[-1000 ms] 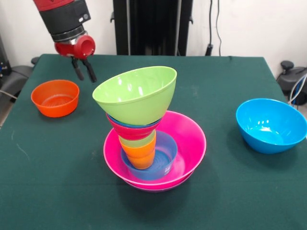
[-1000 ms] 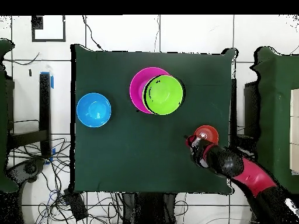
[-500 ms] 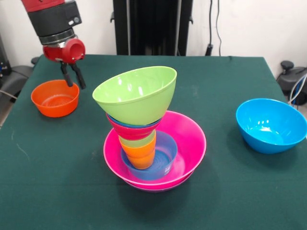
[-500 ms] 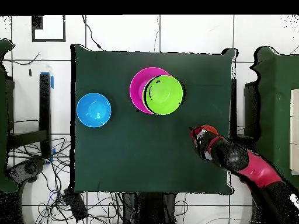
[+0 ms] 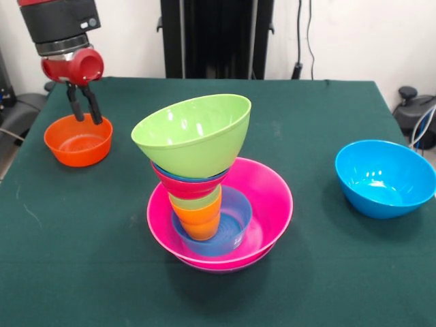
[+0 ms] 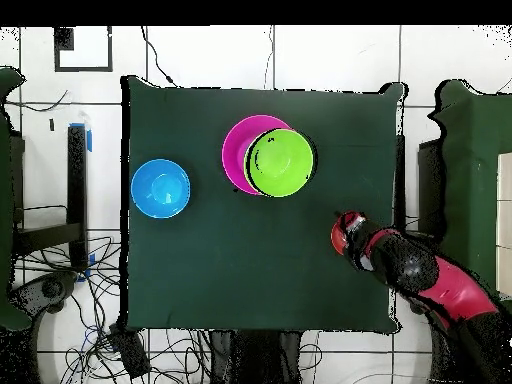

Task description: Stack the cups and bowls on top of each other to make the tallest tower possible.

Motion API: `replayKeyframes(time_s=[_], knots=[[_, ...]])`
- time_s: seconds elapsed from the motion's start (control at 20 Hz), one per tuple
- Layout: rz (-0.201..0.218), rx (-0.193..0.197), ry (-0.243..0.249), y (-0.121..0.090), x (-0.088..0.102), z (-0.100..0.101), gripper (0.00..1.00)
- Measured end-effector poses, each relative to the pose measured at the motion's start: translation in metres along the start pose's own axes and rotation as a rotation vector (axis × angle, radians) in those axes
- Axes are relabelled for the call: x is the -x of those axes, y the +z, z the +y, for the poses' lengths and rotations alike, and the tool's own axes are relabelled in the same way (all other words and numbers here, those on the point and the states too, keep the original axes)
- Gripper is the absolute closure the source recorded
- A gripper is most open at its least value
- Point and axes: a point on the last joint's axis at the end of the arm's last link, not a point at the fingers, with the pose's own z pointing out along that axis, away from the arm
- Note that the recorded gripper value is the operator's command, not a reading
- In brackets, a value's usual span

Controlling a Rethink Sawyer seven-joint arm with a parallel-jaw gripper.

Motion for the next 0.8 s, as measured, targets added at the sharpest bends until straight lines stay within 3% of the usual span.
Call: replayKeyframes(time_s=[0.8], knots=[[0.022,0.022,0.011,0.016,-0.004,0.003,0.0]])
